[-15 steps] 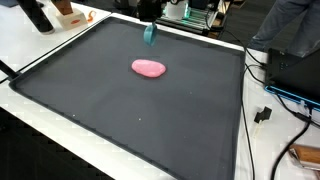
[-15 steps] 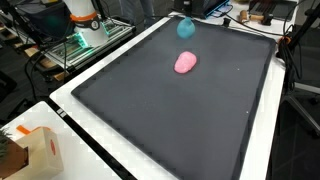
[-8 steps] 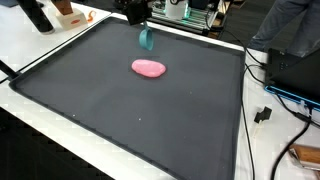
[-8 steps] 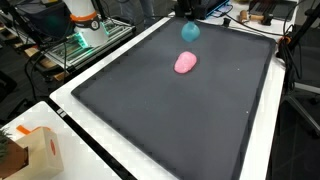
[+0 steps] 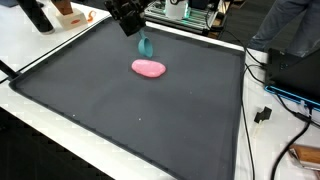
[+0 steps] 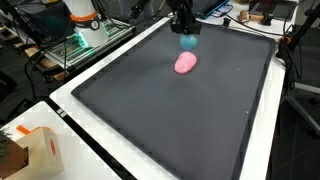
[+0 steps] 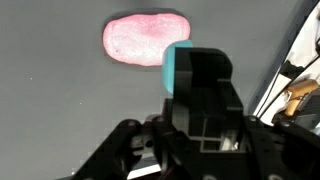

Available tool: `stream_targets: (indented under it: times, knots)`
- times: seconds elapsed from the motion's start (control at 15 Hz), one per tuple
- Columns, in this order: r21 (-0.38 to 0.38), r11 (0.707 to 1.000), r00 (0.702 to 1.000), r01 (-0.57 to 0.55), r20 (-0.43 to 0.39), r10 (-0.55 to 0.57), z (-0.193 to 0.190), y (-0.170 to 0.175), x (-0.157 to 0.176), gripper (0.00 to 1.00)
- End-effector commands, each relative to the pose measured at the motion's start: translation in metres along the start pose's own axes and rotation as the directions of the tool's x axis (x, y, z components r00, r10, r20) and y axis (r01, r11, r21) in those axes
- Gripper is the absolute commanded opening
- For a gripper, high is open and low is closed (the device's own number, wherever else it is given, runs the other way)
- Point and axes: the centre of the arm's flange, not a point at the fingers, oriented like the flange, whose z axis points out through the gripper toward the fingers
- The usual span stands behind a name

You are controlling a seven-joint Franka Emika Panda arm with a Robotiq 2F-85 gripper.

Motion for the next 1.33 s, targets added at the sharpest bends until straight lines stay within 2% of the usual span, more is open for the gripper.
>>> stream_targets:
  times: [0.0, 0.4, 0.87, 1.27]
  knots:
    - [0.112, 0.994, 1.000, 0.021, -0.019, -0.019, 0.009, 0.028, -0.011, 0.25]
    - [0.229, 0.972, 0.999, 0.043, -0.043, -0.034, 0.027, 0.065, -0.024, 0.25]
    - [0.356, 0.934, 0.998, 0.032, -0.063, -0.010, 0.050, 0.091, -0.024, 0.25]
    - [0.415, 0.910, 0.998, -0.020, -0.049, 0.044, 0.073, 0.112, -0.024, 0.25]
